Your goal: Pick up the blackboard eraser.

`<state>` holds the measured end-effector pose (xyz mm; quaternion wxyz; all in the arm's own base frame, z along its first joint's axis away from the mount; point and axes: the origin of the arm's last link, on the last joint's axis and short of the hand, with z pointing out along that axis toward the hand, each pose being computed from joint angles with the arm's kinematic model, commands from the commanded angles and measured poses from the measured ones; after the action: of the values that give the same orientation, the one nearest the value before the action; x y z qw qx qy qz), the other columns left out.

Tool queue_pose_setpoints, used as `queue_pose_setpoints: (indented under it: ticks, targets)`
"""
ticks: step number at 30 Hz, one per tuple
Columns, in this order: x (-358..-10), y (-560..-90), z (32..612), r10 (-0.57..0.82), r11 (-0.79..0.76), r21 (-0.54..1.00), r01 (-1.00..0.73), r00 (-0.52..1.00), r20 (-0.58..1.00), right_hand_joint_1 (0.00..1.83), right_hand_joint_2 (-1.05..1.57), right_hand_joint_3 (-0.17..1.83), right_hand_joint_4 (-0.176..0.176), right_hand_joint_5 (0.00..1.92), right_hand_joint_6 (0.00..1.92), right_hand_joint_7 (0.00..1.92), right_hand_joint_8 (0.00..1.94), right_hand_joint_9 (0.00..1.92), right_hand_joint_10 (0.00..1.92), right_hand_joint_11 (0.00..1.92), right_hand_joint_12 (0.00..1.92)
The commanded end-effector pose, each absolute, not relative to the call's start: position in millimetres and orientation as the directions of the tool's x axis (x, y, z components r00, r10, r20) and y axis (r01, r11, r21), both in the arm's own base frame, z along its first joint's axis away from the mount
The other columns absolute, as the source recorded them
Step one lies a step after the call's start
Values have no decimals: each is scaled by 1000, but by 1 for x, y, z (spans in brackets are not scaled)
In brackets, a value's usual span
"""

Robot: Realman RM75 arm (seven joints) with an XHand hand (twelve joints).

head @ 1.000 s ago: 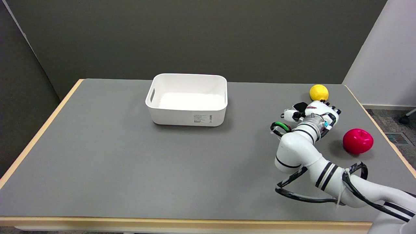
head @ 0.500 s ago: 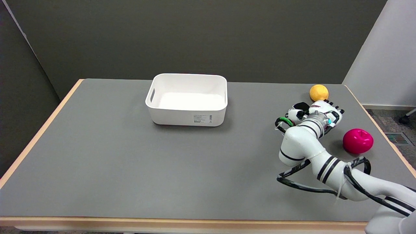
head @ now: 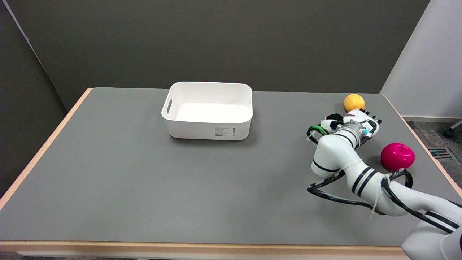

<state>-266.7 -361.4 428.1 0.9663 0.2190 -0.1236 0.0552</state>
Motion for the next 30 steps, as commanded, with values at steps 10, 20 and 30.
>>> queue_pose_setpoints:
  ticks: [10,20,30]
  targets:
    - [-282,-400,442,-23,879,458,-134,947,320,553,672,825,-156,237,493,363,527,220,962,120,1344]
    - [-279,-403,436,-36,862,494,-112,959,280,857,747,889,-176,410,874,632,862,465,1167,228,1443]
    - [-253,-403,426,36,826,554,-108,990,140,1179,1267,65,-176,497,1483,820,1500,755,1356,574,1738]
